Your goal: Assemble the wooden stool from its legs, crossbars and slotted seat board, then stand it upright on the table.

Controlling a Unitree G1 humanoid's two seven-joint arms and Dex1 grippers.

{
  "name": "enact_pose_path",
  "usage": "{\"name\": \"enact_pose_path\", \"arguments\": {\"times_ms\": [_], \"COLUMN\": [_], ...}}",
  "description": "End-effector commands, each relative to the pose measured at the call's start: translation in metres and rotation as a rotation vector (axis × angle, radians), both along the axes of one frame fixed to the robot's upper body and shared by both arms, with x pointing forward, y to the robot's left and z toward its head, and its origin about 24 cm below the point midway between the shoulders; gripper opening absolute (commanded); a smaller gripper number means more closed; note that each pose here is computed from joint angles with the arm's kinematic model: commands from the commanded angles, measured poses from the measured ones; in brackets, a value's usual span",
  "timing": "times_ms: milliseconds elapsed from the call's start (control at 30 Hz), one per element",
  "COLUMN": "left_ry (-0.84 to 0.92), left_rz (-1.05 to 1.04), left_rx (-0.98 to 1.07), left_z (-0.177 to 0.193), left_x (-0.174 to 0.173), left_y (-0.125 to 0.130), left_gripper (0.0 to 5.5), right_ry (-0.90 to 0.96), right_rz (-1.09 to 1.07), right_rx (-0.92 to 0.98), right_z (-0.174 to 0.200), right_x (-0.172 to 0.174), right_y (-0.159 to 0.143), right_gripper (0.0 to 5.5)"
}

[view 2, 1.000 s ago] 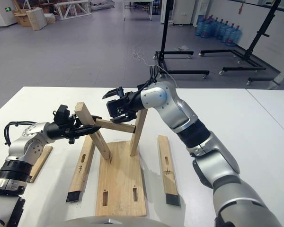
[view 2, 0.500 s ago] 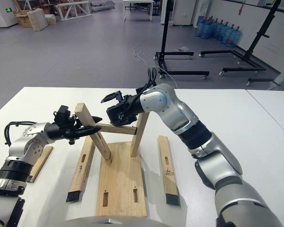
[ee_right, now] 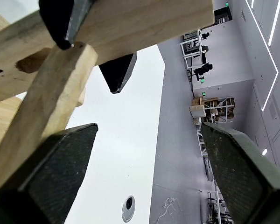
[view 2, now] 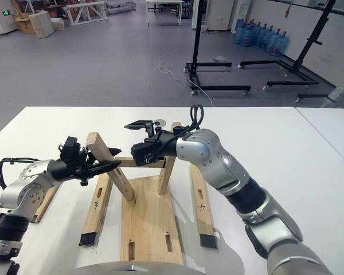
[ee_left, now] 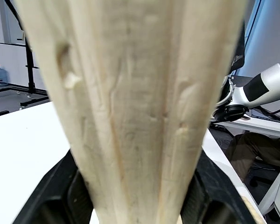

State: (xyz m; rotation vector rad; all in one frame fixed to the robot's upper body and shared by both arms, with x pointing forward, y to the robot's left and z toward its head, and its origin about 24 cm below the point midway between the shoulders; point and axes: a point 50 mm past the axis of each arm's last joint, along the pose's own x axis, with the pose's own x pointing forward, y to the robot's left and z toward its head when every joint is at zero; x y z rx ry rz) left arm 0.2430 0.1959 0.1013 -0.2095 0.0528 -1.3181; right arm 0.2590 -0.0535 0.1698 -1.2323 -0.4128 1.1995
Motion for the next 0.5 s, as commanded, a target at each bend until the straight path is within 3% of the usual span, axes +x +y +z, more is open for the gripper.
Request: {"name": "enact_pose_path", "arguments": {"times_ms": [33,233,400,500], "left_ry": [0.324,0.299,0.295,0.288], "left_rz": [0.092,0.091,0.115,0.119], "left_rx": [0.269,0.278,0.288,0.284], "left_z": [-0.057,-0.053,-0.061,-0.062], "left_x": [-0.024,-0.016,-0.015,-0.012], "left_y": [0.019,0.011,0.010,0.009], "left_gripper": [2.01,2.01,2.01,2.01], "right_ry": [0.399,0.455,0.401,0.303], "right_rz": [0.081,0.079,0.046,0.035], "right_rx": [-0.357,-0.419,-0.332,-0.151], "right_z": [-0.117,-0.145,-0.121,-0.079], "right_x": [-0.037,-0.040,-0.022,-0.006], "right_y": [-0.006,-0.011,-0.016,-0.009], "right_gripper": [4.09,4.09,4.09,4.09]}}
